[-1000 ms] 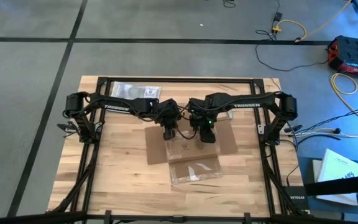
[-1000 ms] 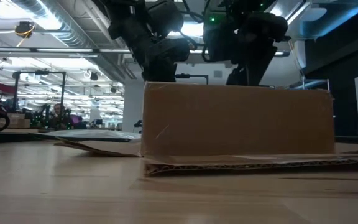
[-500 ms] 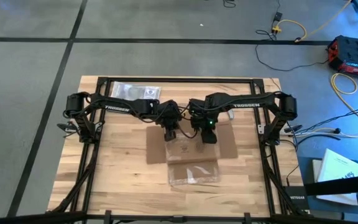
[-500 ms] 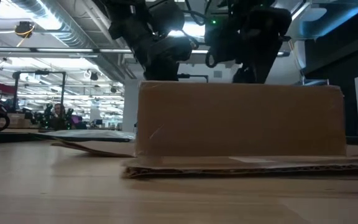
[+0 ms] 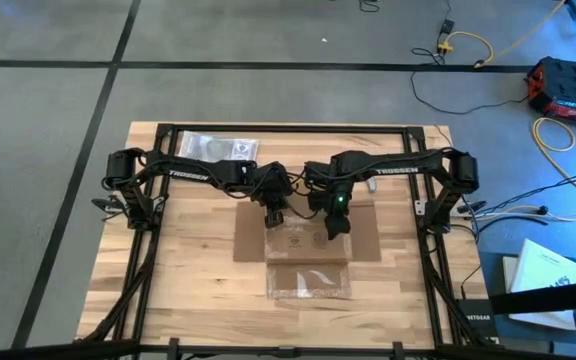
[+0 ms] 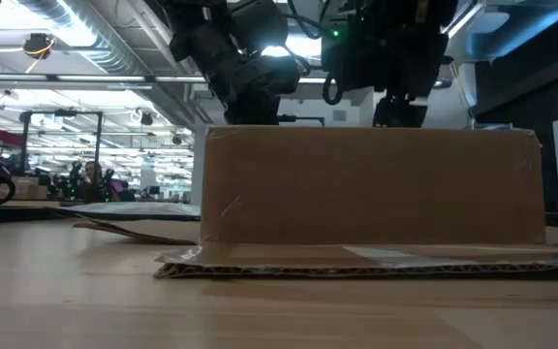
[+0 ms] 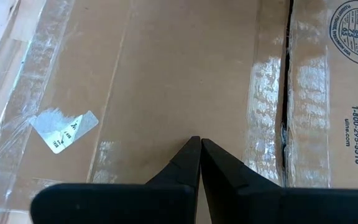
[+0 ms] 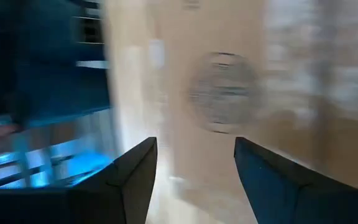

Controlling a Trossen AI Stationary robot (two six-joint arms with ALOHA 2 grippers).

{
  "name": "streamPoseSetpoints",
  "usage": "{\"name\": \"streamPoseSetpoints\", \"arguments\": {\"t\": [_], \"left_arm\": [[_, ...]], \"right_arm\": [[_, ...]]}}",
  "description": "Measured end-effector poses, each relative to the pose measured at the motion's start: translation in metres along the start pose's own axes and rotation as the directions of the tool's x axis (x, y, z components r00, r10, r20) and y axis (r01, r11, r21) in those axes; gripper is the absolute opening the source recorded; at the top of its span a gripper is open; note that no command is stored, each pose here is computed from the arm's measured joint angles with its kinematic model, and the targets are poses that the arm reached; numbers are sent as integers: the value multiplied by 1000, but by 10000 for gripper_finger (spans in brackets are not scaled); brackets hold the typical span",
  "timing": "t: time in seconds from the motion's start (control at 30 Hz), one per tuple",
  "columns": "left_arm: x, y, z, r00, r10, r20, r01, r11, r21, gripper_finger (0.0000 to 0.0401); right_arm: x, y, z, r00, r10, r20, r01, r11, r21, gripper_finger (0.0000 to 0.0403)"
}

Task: Unpack boxes
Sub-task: Break down the box until it is fully flat

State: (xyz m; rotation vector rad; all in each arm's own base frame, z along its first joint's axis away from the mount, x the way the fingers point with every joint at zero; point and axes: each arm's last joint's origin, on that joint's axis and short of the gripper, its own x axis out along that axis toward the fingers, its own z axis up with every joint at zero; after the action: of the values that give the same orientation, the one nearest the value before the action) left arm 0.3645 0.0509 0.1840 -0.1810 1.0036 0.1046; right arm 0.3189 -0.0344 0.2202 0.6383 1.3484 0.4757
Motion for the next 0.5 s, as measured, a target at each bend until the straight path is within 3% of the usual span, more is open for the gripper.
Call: {"name": "streamPoseSetpoints", "arguments": {"t": [0.17,0.33,0.5], "left_arm": [[0,-1,0,1000,7,1,-7,1000,4,0],[0,-1,0,1000,7,1,-7,1000,3,0],[0,-2,0,1000,8,1,-8,1000,4,0]], "right_arm": [[6,4,7,977,-205,59,211,969,-129,201],[16,15,17,945,-294,144,321,919,-230,201],[24,20,17,924,-347,161,379,891,-251,201]]}}
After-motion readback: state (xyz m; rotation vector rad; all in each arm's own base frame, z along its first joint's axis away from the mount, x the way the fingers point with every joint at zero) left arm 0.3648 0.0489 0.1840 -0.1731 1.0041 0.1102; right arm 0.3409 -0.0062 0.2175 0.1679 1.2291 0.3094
